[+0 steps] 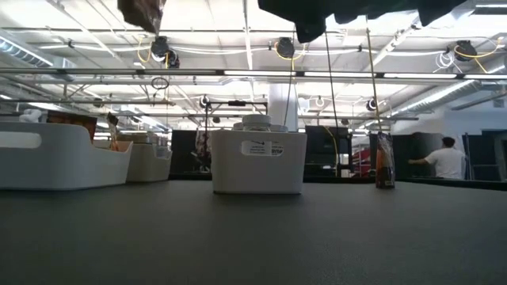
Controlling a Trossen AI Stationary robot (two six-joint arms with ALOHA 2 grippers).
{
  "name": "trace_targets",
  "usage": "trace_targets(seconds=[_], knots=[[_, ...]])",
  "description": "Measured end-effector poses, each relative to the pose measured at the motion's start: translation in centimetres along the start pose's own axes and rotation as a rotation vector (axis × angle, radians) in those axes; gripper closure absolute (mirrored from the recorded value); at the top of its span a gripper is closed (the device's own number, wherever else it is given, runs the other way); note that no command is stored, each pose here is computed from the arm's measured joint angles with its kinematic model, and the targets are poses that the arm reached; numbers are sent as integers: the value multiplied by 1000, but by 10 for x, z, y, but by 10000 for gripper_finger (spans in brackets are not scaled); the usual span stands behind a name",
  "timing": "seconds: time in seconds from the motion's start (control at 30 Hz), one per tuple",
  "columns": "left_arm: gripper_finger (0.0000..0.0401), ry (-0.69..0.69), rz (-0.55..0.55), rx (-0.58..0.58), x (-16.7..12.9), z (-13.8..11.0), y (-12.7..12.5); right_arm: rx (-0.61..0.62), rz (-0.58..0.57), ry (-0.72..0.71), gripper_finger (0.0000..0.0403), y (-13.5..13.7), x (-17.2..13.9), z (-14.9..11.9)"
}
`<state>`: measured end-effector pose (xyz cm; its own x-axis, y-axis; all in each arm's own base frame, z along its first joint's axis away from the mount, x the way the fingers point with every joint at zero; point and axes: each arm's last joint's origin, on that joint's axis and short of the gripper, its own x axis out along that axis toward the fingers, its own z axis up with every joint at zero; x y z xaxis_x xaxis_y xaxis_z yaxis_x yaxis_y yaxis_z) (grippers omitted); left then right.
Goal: Sort spices by type
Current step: Put the orange seasoning pack into the left white bin
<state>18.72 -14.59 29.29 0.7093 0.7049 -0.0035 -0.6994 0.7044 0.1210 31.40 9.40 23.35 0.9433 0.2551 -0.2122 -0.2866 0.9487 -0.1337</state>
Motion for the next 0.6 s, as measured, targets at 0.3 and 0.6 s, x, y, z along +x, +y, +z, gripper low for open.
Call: trace_targets(seconds=[0.3, 0.6], knots=[[391, 211, 8, -138, 35, 19, 62, 1, -2, -2, 257, -1, 0, 0], [391, 751, 72, -226, 65, 5, 127, 75, -18, -1, 257, -6, 0, -1]])
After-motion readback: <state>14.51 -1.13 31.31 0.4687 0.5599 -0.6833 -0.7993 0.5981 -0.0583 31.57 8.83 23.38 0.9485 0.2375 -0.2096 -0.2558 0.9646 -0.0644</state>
